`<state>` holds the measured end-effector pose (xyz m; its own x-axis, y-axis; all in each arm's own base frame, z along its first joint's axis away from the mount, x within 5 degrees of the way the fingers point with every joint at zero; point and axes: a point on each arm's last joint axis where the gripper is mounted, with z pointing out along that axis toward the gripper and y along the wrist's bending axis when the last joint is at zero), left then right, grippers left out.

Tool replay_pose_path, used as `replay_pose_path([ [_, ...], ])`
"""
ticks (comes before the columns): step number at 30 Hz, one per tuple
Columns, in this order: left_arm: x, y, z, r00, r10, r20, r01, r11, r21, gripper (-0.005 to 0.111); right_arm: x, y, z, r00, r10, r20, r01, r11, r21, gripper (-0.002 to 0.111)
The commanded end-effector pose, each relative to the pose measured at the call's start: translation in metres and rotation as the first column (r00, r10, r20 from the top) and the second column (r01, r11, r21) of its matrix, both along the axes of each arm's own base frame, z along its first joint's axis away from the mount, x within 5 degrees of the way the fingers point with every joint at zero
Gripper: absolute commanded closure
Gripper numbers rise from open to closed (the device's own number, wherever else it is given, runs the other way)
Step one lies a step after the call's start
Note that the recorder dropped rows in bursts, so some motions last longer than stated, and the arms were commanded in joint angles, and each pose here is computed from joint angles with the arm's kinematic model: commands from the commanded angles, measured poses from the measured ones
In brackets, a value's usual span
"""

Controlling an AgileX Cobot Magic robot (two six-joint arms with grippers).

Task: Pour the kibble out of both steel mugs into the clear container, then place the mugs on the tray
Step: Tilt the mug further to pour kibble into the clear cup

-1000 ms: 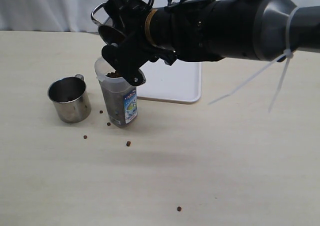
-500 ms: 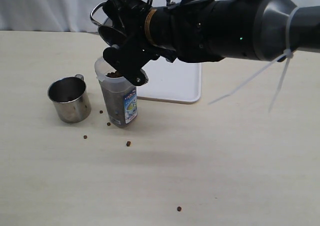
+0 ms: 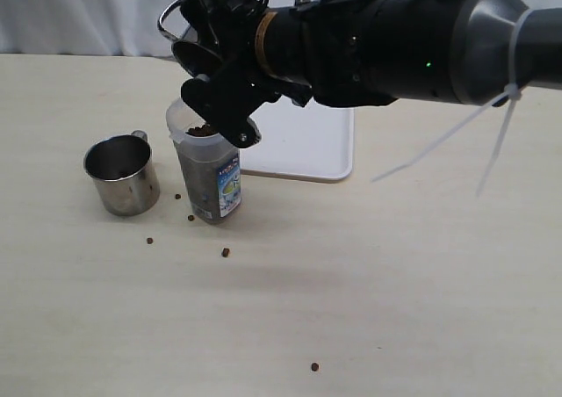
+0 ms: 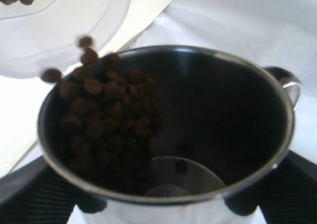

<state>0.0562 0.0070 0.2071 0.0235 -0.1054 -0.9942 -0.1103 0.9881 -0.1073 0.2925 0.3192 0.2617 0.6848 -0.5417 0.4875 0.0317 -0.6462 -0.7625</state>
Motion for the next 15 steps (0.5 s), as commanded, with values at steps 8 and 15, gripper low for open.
replay_pose_path([
  [8,-0.0002,-0.0001,-0.0001,1.0,-0.001,0.008,0.001,1.0,0.0,0.107,-0.0072,0.0043,0.0099,0.997,-0.007,0.077,0.011,0.999,-0.045,0.103],
  [15,-0.0002,-0.0001,-0.0001,1.0,-0.001,0.008,0.001,1.0,0.0,0.107,-0.0152,0.0121,0.0111,0.992,0.046,0.113,-0.038,0.997,-0.073,0.103],
])
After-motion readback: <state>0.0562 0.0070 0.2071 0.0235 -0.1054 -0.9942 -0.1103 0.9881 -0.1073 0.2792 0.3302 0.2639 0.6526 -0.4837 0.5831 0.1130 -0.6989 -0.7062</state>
